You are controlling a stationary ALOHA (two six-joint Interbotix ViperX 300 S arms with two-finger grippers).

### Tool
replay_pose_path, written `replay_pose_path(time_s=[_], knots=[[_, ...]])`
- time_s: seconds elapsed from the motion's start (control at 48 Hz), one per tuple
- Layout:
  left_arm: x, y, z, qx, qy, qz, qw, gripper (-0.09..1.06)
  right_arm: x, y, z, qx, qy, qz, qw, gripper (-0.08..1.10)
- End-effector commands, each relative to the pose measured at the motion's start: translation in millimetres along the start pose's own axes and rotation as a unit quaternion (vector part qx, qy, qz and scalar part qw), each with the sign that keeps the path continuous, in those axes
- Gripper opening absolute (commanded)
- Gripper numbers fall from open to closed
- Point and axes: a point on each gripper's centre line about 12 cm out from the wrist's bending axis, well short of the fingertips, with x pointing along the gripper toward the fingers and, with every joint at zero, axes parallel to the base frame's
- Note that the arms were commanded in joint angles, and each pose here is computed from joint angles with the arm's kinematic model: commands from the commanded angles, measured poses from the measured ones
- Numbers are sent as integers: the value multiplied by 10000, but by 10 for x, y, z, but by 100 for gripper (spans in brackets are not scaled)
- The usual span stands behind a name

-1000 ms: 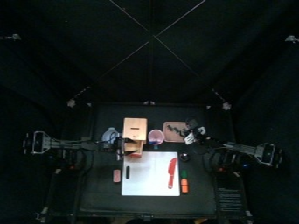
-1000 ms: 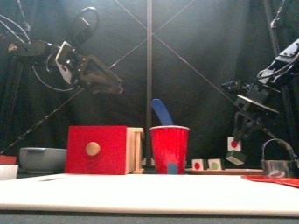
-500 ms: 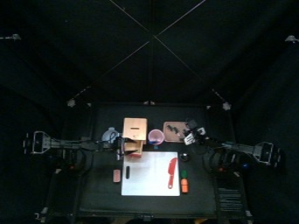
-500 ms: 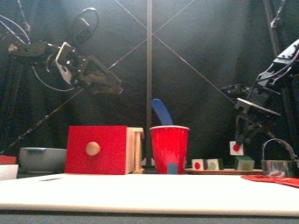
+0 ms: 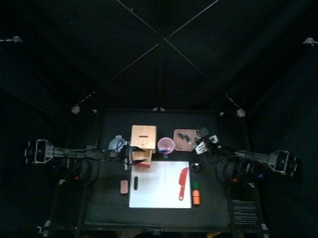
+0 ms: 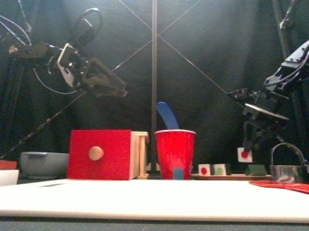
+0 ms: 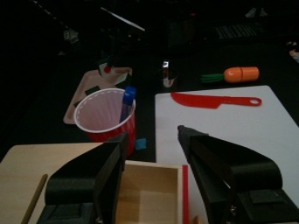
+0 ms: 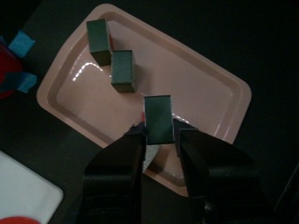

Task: Place sushi on board then cut the sushi with the knife then place the pieces on the plate
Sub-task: Place the 4 sushi pieces on the plate

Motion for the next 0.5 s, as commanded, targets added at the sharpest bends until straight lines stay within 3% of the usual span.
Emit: replay_pose_path(time_s=[0.021,0.333,0.5], knots=[[13,24,54,-14,-88,37,10000,85,58,28,135,22,-83,42,10000,60],[10,17,41,-14,-66,27,10000,85,338,-11,130,-200,186,-80,9996,61],[7,21,33,-16,-50,33,10000,85,331,-2,176,-206,127,-79,9997,73]])
